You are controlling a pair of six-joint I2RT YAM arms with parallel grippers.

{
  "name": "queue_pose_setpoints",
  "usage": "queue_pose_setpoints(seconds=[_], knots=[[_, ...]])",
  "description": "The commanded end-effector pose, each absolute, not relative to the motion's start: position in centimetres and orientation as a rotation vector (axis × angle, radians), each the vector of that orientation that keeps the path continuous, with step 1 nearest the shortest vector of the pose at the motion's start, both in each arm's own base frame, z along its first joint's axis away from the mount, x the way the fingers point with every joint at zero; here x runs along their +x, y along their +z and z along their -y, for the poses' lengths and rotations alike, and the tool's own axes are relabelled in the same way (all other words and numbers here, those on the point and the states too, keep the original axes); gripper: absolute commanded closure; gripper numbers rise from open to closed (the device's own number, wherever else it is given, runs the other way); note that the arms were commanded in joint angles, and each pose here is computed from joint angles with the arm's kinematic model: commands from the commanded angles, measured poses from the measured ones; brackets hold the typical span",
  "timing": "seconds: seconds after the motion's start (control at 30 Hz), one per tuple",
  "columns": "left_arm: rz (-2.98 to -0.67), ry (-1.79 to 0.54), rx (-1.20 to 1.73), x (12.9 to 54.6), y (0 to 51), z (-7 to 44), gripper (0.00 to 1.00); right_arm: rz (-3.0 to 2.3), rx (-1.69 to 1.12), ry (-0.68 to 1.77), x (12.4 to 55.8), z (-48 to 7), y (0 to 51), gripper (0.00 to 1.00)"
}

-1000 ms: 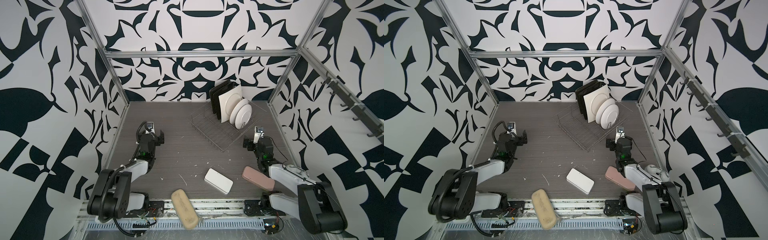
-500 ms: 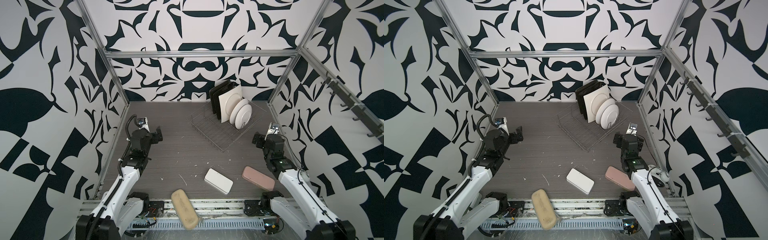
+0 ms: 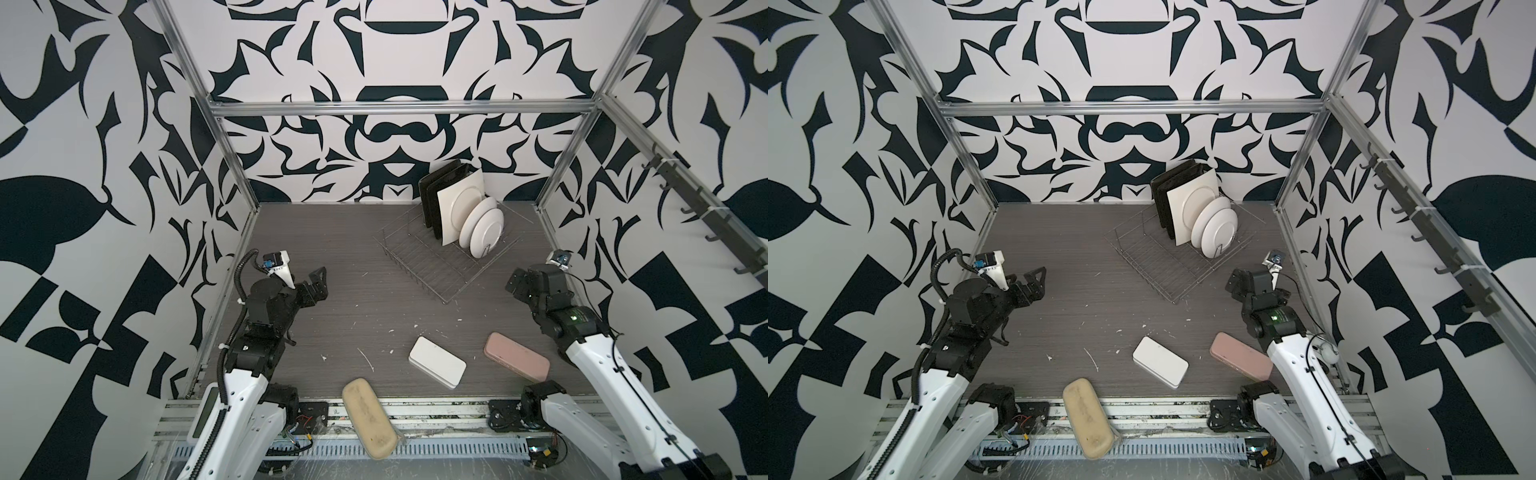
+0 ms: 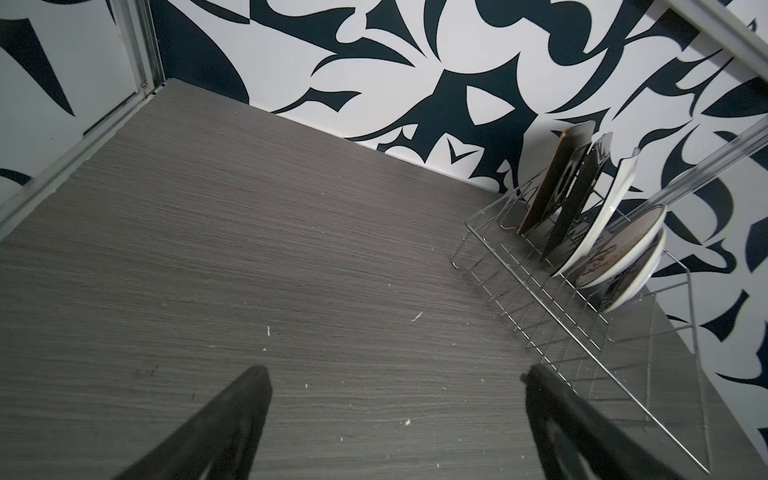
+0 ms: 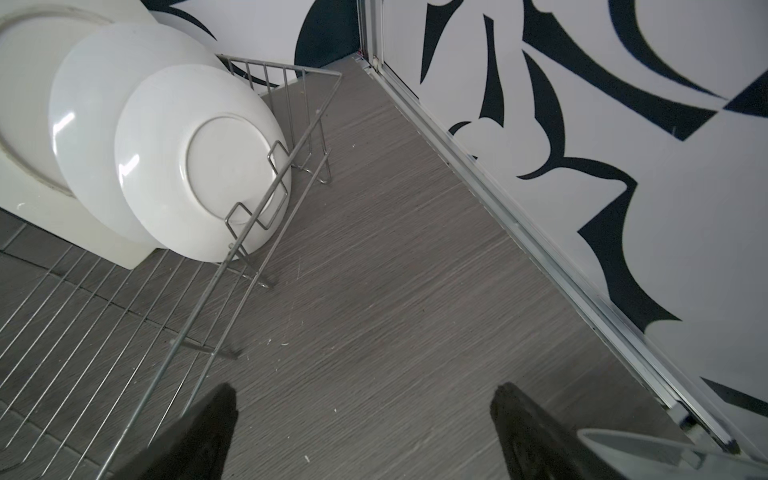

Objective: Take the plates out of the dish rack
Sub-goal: 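Reach the right gripper toward the plates in the dish rack while the left arm rises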

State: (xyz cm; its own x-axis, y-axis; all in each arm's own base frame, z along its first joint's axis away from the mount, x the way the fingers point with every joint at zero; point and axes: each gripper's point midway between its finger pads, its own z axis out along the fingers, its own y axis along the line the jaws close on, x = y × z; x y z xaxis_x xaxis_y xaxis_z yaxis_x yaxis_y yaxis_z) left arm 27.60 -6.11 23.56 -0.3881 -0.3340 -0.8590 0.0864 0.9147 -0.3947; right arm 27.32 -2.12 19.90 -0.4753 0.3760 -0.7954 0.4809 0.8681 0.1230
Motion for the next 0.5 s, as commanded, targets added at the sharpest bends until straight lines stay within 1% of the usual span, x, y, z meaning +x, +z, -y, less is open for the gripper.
queue_pose_setpoints(seconds=[0.0, 0.1, 0.17, 0.33, 0.47], knots=[[-1.987, -0.498, -0.208, 26.0, 21.6, 6.4, 0.01, -2.071, 0.702, -0.216, 26.1, 2.1, 21.8, 0.0], [-1.994, -0.53, -0.212, 25.3, 21.7, 6.6, 0.01, -2.031, 0.716, -0.257, 25.9, 1.0, 23.3, 0.0], [-2.004, -0.547, -0.22, 24.9, 21.7, 6.7, 0.01, -2.016, 0.697, -0.289, 26.5, -0.1, 24.0, 0.0], [-2.027, -0.587, -0.26, 24.6, 20.9, 7.0, 0.01, -1.986, 0.697, -0.402, 28.8, -2.3, 25.4, 0.0], [-2.059, -0.609, -0.29, 25.3, 20.4, 7.3, 0.01, -1.97, 0.705, -0.423, 31.7, -4.6, 25.5, 0.0]])
